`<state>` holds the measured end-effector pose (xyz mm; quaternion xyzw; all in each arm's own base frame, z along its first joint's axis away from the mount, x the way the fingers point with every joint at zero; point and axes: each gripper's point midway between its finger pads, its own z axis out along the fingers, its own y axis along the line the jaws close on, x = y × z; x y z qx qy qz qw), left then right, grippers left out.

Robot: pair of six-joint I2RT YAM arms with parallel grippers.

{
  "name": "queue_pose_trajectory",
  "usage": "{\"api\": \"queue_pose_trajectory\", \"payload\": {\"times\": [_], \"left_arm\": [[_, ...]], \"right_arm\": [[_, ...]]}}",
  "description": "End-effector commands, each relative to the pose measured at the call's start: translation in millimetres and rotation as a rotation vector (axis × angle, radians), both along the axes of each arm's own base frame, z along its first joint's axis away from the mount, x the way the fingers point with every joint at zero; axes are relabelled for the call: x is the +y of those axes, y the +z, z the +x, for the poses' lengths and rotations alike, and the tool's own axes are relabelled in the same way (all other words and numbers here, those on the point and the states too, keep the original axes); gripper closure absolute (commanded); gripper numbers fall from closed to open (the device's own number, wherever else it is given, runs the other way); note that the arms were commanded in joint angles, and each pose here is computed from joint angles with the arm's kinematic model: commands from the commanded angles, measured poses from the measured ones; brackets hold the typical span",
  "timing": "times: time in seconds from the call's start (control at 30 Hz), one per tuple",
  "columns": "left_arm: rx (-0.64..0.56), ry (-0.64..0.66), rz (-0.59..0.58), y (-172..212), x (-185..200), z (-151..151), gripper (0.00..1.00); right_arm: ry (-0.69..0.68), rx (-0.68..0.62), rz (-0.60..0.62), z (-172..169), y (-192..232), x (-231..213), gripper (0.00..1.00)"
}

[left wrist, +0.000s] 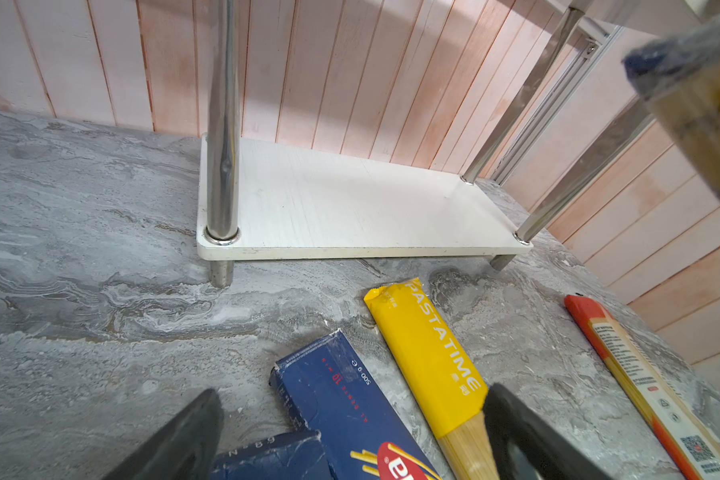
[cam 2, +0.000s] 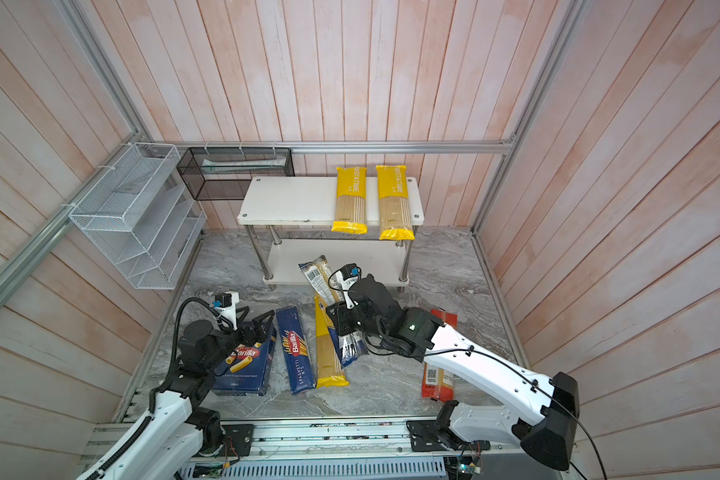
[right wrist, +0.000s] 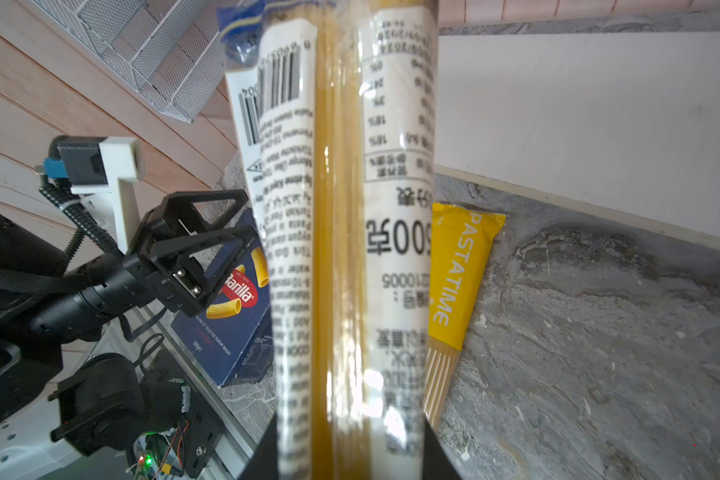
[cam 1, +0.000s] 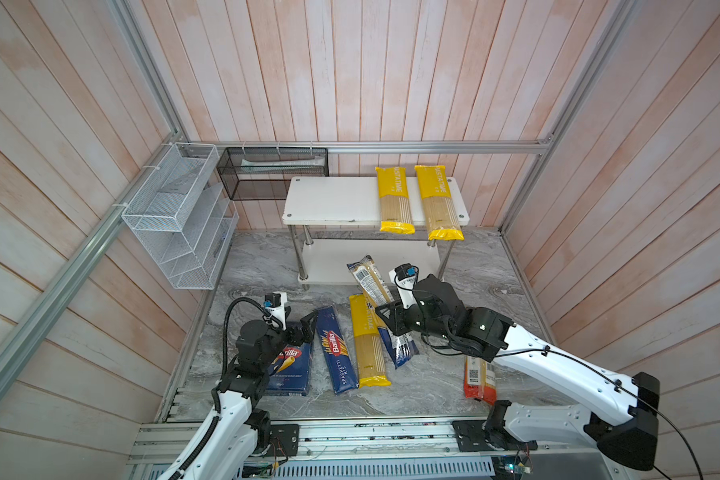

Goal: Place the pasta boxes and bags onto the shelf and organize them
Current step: 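Carry the upright spaghetti pack with the right gripper toward the top shelf, then lower the spaghetti pack onto the top shelf beside the yellow bags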

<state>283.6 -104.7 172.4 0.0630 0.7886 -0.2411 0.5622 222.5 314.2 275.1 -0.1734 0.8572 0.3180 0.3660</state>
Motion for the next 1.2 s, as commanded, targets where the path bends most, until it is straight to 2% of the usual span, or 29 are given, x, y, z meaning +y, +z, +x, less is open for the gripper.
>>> {"api": "queue_pose_trajectory", "payload": {"times": [0.0, 0.27, 0.5, 0.93, 1.17], "left_arm": [[0.0, 0.002, 0.017, -2, 2, 0, 0.0], [0.004, -0.006, 0.019, -2, 1, 1, 0.0], [0.001, -0.014, 0.018, -2, -1, 0, 0.0], [-0.014, -0.023, 0.016, 0, -2, -2, 0.0], [-0.006, -0.04, 0.02, -1, -5, -1, 0.0]], "right_arm": [[0.016, -0.158, 0.179, 14, 77, 25, 0.93], [0.03, -0.223, 0.209, 37, 120, 58, 0.93], [-0.012, -0.276, 0.217, 59, 151, 76, 0.94], [-0.106, -0.367, 0.167, 111, 188, 94, 0.94], [-0.123, -0.399, 0.183, 136, 203, 96, 0.94]]}}
